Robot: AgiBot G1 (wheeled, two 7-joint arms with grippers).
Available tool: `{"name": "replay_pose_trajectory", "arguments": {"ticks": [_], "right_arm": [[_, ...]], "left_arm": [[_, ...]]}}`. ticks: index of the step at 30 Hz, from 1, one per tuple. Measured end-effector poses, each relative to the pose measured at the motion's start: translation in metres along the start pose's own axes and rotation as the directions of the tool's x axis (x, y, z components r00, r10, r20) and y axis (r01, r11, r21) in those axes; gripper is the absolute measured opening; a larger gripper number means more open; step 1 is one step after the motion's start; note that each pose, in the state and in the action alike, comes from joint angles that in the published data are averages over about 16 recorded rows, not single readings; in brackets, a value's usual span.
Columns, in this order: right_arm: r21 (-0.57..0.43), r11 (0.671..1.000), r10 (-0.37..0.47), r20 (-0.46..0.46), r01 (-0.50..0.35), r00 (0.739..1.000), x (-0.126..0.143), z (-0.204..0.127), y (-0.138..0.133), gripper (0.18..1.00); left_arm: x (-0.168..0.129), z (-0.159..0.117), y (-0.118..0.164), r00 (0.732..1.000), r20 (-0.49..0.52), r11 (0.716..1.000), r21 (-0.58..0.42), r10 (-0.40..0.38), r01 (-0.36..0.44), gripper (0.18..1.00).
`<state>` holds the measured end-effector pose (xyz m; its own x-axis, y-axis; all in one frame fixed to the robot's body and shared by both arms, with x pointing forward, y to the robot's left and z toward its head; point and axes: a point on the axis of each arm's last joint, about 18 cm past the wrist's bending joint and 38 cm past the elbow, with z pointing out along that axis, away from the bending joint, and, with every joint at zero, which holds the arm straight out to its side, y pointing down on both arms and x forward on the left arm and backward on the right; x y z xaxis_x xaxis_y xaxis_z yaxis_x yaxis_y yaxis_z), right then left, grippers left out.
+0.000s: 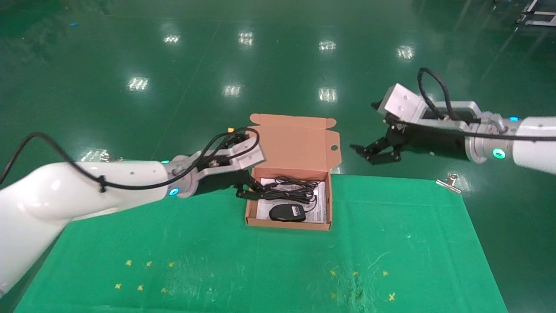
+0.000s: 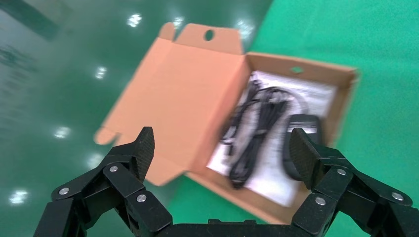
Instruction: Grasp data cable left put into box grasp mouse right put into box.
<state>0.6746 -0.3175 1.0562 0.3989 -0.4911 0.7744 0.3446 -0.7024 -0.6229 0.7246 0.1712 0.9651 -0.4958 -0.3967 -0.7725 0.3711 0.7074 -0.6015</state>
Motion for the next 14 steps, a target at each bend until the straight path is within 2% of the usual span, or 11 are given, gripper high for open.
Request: {"name": "replay_pose_trajectory", "arguments": {"ticks": [7,14], "right_arm": [[0.087,0.991,0.090,0.098,-0.099,0.991,-0.028,-0.013,0.000,1.000],[0.128,0.981,0.126,0.148,-0.145,0.981,-0.041,-0.022,-0.001,1.000]], "left_arm": [[0.012,-0.031,0.011,0.986,-0.085,0.986,0.073,-0.145,0.151,0.996],[0.017,-0.049,0.014,0.971,-0.128,0.970,0.112,-0.201,0.215,1.001]]}}
